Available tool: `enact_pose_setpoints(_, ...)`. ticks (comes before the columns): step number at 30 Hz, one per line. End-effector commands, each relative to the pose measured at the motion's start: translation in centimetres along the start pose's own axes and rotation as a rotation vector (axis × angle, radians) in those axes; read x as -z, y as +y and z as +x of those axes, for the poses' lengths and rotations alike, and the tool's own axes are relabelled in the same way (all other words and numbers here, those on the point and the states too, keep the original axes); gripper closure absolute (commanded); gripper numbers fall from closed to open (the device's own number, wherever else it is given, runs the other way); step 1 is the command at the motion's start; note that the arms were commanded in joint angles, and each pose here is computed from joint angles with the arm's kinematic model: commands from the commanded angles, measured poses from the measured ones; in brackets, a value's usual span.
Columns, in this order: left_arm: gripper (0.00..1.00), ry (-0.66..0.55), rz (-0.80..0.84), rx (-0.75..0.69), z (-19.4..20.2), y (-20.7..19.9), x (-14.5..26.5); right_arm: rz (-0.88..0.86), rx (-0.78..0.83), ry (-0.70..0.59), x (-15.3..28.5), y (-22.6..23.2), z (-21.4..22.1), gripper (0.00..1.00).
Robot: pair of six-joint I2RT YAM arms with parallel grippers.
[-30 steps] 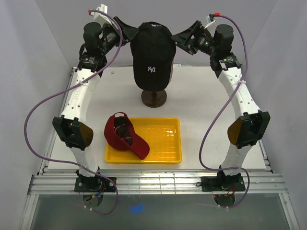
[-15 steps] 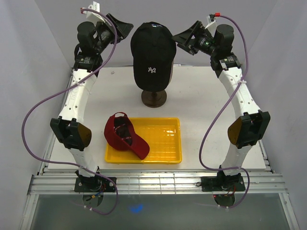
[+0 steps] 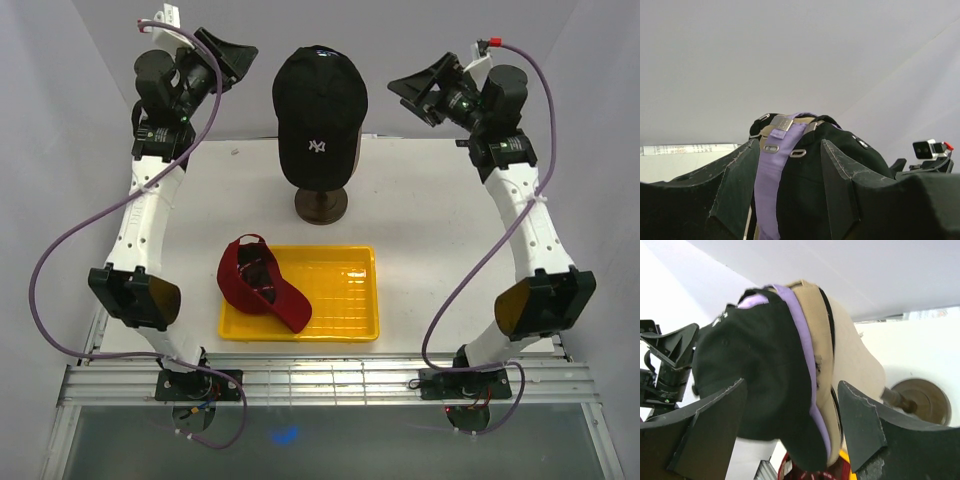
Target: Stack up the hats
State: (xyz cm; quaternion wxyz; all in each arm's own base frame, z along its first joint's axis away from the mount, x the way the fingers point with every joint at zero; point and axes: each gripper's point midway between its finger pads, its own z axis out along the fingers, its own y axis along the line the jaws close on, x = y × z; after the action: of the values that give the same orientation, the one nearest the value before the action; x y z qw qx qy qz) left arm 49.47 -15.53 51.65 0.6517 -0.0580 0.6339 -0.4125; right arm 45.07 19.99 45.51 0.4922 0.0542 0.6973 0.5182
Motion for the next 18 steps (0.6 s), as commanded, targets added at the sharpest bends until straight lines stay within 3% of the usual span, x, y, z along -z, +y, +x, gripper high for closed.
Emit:
enact_pose_setpoints(1, 0.37, -0.078, 0.026, -0.01, -3.6, -3.8, 4.1, -0.005, 0.037, -0.049, 3.9, 1.3, -0.7, 0.21)
enact_pose_setpoints(6, 0.38, -0.056, -0.032, 0.025, -2.7, -4.0, 7.5, 0.095, 0.191, 0.036, 9.8, 1.7, 4.5, 0.23)
enact_pose_setpoints(7, 0.38, -0.054, -0.038, 0.031, -2.8, -4.6, 8.8, 0.149, 0.172, 0.094, 10.7, -0.5, 7.3, 0.23)
enact_pose_setpoints(8, 0.38, -0.039, -0.067, 0.044, -2.0, -3.9, 9.3, 0.133, 0.203, 0.097, 12.4, 0.8, 8.6, 0.23)
enact_pose_setpoints(10, 0.38, -0.016, -0.094, 0.065, -1.0, -3.5, 10.5, 0.176, 0.225, 0.157, 13.7, -1.2, 12.1, 0.23)
enact_pose_setpoints(18, 0.38, 0.035, -0.16, 0.093, 1.4, -3.3, 15.3, 0.157, 0.321, 0.483, 17.2, 0.2, 29.0, 0.26)
